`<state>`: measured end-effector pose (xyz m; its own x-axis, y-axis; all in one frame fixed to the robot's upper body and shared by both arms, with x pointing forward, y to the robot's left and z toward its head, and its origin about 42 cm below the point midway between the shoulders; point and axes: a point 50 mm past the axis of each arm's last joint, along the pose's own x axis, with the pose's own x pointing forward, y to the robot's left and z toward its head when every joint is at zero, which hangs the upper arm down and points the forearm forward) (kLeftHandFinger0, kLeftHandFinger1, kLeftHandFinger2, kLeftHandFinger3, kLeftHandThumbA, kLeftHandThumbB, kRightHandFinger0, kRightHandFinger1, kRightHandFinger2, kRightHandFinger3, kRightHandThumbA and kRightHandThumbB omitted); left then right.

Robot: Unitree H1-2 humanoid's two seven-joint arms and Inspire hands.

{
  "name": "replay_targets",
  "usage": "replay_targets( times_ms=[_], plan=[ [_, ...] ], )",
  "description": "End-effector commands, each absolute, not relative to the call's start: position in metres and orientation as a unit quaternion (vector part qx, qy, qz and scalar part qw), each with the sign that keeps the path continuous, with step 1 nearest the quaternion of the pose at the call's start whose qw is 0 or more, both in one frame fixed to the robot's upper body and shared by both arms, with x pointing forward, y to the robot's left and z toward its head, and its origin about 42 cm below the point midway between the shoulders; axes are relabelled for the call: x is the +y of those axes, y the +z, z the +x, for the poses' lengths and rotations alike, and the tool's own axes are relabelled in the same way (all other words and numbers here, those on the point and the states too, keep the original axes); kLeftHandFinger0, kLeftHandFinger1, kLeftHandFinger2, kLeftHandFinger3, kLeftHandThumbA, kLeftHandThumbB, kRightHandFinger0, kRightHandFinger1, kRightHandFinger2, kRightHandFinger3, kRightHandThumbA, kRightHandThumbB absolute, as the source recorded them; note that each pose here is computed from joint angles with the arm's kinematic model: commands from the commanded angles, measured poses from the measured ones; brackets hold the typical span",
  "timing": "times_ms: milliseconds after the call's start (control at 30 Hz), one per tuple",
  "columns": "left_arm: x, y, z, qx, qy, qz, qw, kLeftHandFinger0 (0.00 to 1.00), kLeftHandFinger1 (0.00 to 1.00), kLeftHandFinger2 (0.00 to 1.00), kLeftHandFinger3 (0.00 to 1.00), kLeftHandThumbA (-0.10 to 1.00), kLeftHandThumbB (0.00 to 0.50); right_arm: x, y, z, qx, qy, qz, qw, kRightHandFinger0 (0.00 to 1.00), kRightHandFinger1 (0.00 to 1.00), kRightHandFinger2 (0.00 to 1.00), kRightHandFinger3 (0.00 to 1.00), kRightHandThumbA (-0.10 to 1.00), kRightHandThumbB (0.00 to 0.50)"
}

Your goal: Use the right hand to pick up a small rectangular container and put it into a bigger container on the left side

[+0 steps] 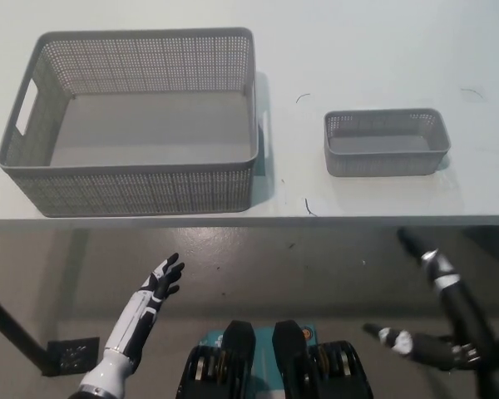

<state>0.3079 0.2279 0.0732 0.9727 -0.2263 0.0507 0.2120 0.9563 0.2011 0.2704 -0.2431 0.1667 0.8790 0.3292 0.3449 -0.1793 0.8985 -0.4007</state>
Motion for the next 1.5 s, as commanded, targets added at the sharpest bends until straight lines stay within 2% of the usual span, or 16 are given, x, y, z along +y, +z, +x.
replay_targets(
  times_ms=[0,67,167,233,333,433,600,800,867,967,1267,1400,1467],
  plan=[
    [0.231,0.086,0.307,-0.080,-0.159,0.116,0.977,1.00,1.00,1.00,1.00,1.00,0.264,-0.272,0.304,0.269,-0.318,0.066,-0.374,0.869,1.00,1.00,1.00,1.00,1.00,0.325],
    [0.231,0.086,0.307,-0.084,-0.157,0.115,0.977,1.00,1.00,1.00,1.00,1.00,0.281,-0.275,0.327,0.277,-0.329,0.054,-0.397,0.855,1.00,1.00,1.00,1.00,1.00,0.340],
    [0.232,0.084,0.309,-0.083,-0.151,0.114,0.978,1.00,1.00,1.00,1.00,1.00,0.283,-0.275,0.363,0.296,-0.332,0.031,-0.473,0.816,1.00,1.00,1.00,1.00,1.00,0.381],
    [0.232,0.086,0.310,-0.085,-0.149,0.117,0.978,1.00,1.00,1.00,1.00,1.00,0.291,-0.275,0.391,0.313,-0.330,0.044,-0.518,0.788,1.00,1.00,1.00,1.00,1.00,0.344],
    [0.232,0.086,0.310,-0.089,-0.153,0.124,0.977,1.00,1.00,1.00,1.00,1.00,0.298,-0.273,0.423,0.334,-0.303,0.070,-0.548,0.777,1.00,1.00,1.00,1.00,1.00,0.358],
    [0.232,0.084,0.311,-0.089,-0.157,0.128,0.975,1.00,1.00,1.00,1.00,1.00,0.301,-0.263,0.454,0.371,-0.249,0.093,-0.593,0.760,1.00,1.00,1.00,1.00,1.00,0.397],
    [0.235,0.083,0.309,-0.086,-0.158,0.130,0.975,1.00,1.00,1.00,1.00,1.00,0.310,-0.243,0.475,0.419,-0.176,0.113,-0.619,0.757,1.00,1.00,1.00,1.00,1.00,0.397],
    [0.237,0.083,0.311,-0.088,-0.152,0.131,0.976,1.00,1.00,1.00,1.00,1.00,0.303,-0.230,0.484,0.472,-0.105,0.126,-0.630,0.760,1.00,1.00,1.00,1.00,1.00,0.426],
    [0.238,0.084,0.310,-0.088,-0.151,0.129,0.976,1.00,1.00,1.00,1.00,1.00,0.307,-0.223,0.483,0.486,-0.092,0.130,-0.628,0.761,1.00,1.00,1.00,1.00,1.00,0.401],
    [0.237,0.083,0.310,-0.087,-0.151,0.130,0.976,1.00,1.00,1.00,1.00,1.00,0.307,-0.216,0.475,0.500,-0.070,0.131,-0.621,0.769,1.00,1.00,1.00,1.00,1.00,0.423],
    [0.239,0.082,0.310,-0.085,-0.151,0.134,0.976,1.00,1.00,1.00,1.00,1.00,0.315,-0.202,0.446,0.529,-0.012,0.146,-0.610,0.779,1.00,1.00,1.00,1.00,1.00,0.408],
    [0.241,0.082,0.308,-0.082,-0.150,0.136,0.976,1.00,1.00,1.00,1.00,1.00,0.301,-0.201,0.432,0.544,0.017,0.157,-0.591,0.791,1.00,1.00,1.00,1.00,1.00,0.451],
    [0.241,0.081,0.308,-0.083,-0.152,0.137,0.975,1.00,1.00,1.00,1.00,1.00,0.301,-0.200,0.428,0.549,0.025,0.169,-0.591,0.788,1.00,1.00,1.00,1.00,1.00,0.436]
  ],
)
